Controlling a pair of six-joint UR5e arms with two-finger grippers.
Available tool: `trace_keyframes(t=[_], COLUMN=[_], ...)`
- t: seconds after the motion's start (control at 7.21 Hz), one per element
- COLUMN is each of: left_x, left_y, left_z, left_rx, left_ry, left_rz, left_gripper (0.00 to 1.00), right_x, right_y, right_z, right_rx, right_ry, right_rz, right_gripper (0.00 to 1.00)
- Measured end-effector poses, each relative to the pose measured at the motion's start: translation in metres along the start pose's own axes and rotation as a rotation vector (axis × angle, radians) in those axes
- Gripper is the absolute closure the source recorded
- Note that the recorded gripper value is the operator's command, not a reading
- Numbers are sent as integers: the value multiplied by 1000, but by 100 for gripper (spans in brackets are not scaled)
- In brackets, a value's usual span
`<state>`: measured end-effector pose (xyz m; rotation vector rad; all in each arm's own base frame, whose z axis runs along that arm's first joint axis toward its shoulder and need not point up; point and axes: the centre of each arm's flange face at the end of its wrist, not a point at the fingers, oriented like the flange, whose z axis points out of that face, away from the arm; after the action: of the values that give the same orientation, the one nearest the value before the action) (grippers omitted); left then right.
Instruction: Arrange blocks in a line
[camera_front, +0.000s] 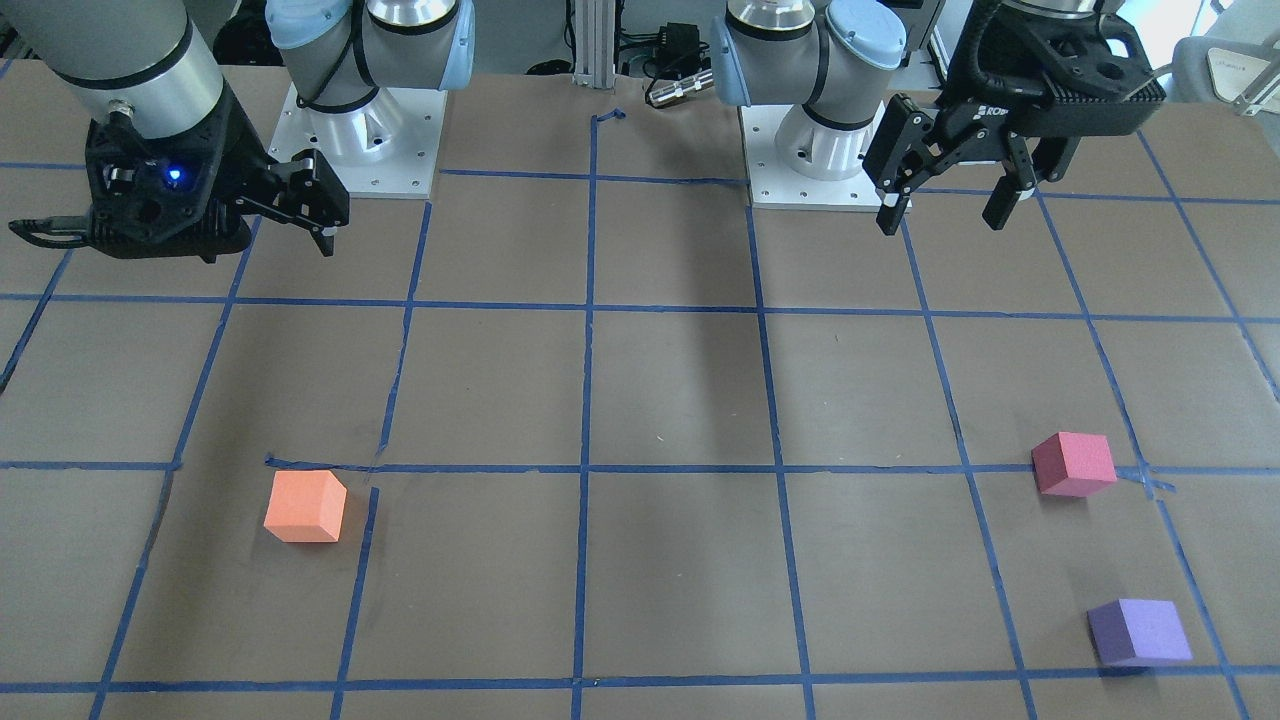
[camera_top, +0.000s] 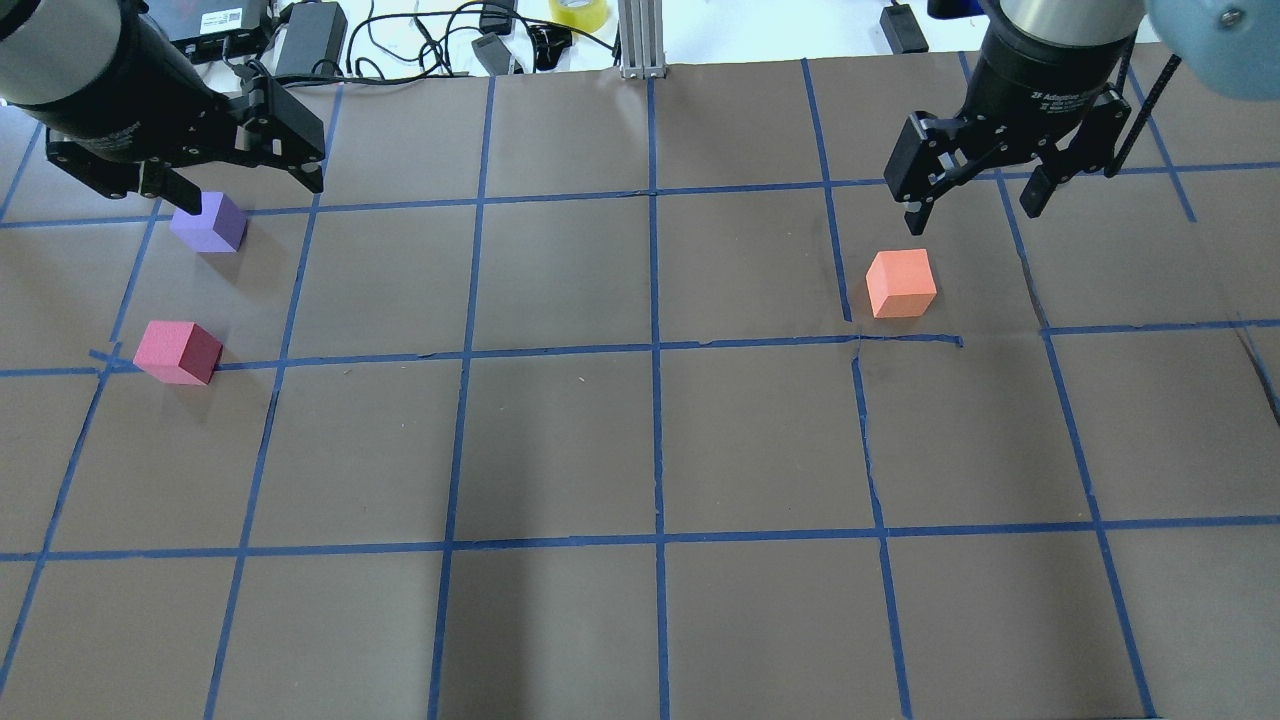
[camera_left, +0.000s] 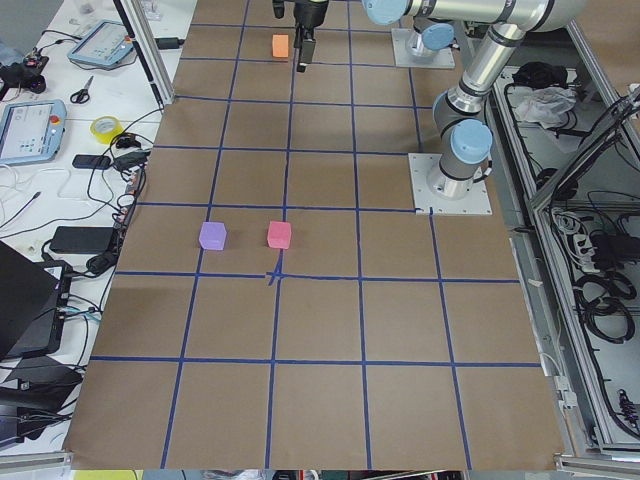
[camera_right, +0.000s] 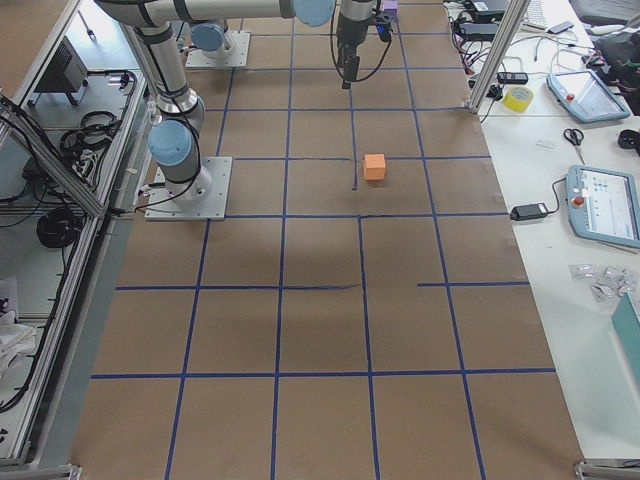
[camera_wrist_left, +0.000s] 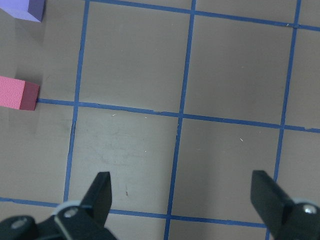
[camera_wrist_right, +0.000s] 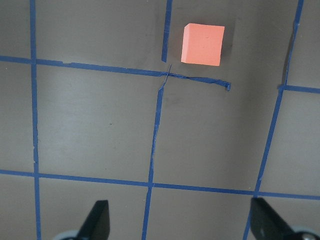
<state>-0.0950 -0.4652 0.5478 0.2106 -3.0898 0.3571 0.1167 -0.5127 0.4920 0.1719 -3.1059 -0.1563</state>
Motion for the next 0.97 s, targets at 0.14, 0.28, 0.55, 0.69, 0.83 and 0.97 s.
trace_keyframes(t=[0.14, 0.28, 0.55, 0.69, 0.83, 0.97], left_x=[0, 0, 0, 0, 0, 0], left_y=[0, 0, 0, 0, 0, 1], left_z=[0, 0, 0, 0, 1, 1], left_rx=[0, 0, -1, -2, -3, -4], left_ry=[0, 0, 0, 0, 0, 0], left_rz=[0, 0, 0, 0, 0, 0], left_gripper=[0, 0, 0, 0, 0, 0], right_x=[14, 33, 61, 66, 71, 74], right_y=[-11, -26, -57, -75, -96, -113], right_z=[15, 41, 83, 105, 130, 153], right_rx=[-17, -30, 48, 84, 118, 134], right_ry=[-4, -11, -8, -7, -4, -4], right_rz=[20, 48, 84, 88, 93, 99], right_gripper=[0, 0, 0, 0, 0, 0])
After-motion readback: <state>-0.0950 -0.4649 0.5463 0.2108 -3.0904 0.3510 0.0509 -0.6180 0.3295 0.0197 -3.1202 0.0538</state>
